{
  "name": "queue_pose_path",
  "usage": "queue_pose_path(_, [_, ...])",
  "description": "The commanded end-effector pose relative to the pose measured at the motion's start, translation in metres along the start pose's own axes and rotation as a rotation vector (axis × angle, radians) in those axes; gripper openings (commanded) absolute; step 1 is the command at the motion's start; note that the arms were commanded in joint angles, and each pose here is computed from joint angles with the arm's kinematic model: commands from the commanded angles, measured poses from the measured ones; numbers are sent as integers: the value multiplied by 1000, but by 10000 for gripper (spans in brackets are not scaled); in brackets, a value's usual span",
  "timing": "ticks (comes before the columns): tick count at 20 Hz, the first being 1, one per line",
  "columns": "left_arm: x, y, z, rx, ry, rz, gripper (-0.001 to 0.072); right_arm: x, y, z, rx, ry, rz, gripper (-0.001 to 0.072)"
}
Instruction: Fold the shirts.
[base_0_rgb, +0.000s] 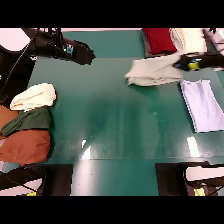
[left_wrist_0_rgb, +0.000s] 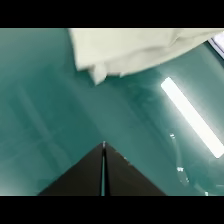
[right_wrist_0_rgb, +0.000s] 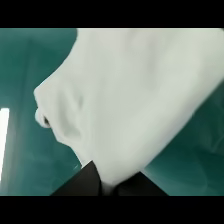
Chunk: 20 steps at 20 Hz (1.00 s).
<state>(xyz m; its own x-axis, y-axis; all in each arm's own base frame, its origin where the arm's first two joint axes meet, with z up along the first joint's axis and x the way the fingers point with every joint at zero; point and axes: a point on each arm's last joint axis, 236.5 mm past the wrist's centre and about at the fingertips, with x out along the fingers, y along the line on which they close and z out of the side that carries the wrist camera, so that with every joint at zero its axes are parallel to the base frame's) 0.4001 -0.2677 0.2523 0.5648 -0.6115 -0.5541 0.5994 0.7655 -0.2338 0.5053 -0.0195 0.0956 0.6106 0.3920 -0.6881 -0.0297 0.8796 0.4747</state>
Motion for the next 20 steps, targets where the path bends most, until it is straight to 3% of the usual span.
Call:
queue_pose_path(1, [1, -3, 2, -23, -8, -5, 27, -65, -89, 24, 123, -137, -139, 16])
queue_pose_path(5, [1, -3, 1, -23, -5, -5, 28, -100, -140, 39, 198, -249, -215, 17])
queue_pose_path(8, [1, -3, 1, -26, -4, -6, 27, -110, -128, 59, 215, -337, -141, 16])
queue_pose_path(13, [1, -3, -3, -26, 11, -7, 27, -156, -100, 98, 96, -415, -173, 16])
queue_pose_path(17, [0, -4, -7, -25, 28, -9, 28, -192, -103, 89, 40, -418, -330, 16])
queue_pose_path(20, [0, -4, -9, -24, 38, -10, 27, -192, -100, 63, 48, -376, -352, 16])
